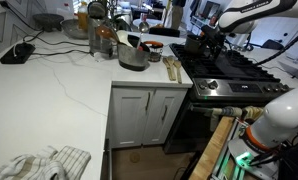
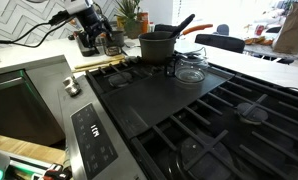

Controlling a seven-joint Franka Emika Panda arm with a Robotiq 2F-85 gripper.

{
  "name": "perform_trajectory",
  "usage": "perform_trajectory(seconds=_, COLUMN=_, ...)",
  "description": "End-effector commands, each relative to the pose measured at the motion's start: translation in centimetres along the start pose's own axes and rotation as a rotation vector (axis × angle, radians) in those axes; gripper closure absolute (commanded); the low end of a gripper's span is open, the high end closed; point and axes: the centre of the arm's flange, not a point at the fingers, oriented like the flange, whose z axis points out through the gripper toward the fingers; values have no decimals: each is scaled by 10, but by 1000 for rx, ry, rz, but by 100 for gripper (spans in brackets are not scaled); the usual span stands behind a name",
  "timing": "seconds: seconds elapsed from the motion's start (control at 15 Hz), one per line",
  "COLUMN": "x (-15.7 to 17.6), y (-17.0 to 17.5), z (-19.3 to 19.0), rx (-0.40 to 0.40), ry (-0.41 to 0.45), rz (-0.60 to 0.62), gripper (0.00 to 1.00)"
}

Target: Move the pot from the rear left plate onto the front left plate

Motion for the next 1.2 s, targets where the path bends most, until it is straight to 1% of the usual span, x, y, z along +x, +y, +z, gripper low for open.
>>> perform_trajectory(seconds=0.0, x=25, y=-22, z=18, rx=27, ry=85, rz=180, gripper=0)
perform_trajectory(seconds=0.27, x=51, y=-30, z=16, rx=56, ry=144, rz=372, gripper=0)
perform_trajectory(seconds=0.4, x=59, y=-31, z=11, rx=62, ry=155, rz=428, gripper=0)
perform_trajectory(seconds=0.53, x=62, y=-32, z=4, rx=62, ry=144, rz=455, gripper=0)
perform_trajectory(seconds=0.8, x=73, y=-39, z=1, rx=119, ry=175, rz=519, gripper=0)
perform_trajectory(seconds=1.13, x=84, y=-55, z=9, rx=165, ry=165, rz=504, gripper=0)
